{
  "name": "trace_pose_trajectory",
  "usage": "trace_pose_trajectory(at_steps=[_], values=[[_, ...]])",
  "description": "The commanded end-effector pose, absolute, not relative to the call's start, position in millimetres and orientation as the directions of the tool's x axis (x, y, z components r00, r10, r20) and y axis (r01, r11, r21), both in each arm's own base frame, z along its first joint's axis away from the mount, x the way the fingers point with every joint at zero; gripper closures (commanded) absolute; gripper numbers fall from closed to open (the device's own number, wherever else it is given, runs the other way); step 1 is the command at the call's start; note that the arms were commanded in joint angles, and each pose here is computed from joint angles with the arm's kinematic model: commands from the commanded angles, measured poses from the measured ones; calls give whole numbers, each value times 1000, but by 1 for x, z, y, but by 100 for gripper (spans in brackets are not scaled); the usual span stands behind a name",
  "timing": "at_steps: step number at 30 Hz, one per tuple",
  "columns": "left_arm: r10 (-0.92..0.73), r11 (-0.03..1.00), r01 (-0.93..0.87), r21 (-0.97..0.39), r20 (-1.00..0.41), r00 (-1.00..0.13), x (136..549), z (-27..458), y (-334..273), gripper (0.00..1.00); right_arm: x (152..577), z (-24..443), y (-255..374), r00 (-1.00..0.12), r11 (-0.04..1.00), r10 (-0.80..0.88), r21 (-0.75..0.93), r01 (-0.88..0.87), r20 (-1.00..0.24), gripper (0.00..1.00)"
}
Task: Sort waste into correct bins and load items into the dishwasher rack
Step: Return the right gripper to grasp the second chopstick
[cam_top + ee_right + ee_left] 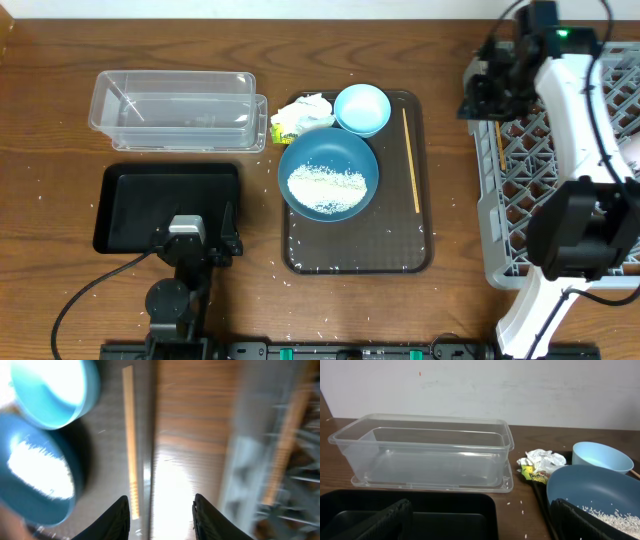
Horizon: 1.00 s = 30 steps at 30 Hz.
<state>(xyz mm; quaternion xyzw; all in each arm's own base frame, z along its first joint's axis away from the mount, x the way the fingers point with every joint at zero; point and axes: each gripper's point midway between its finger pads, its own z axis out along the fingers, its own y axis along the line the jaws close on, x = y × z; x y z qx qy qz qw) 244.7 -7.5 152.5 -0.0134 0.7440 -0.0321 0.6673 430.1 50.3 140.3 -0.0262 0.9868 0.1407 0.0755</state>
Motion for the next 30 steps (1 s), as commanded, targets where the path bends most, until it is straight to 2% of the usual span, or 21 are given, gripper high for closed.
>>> trace_pose_trajectory(at_steps=[1, 4, 8, 15, 30], values=[[-56, 998, 4, -57, -986, -156, 244, 136, -4, 10, 418, 134, 92, -983, 931, -127, 326, -164, -132, 59], [-56, 998, 4, -57, -986, -156, 244, 136, -4, 9, 413, 120, 112, -978, 936, -169, 293, -197, -120, 61], [-56, 998, 4, -57, -986, -156, 244, 136, -4, 10, 412, 85, 113, -988, 984, -116, 122, -129, -107, 60], [-56, 998, 4, -57, -986, -156, 244, 136, -4, 10, 405, 34, 129, -985, 995, -90, 29, -96, -145, 61], [-56, 998, 4, -57, -986, -156, 244, 136, -4, 10, 411, 12, 125, -976, 996, -85, -2, -86, -202, 59]])
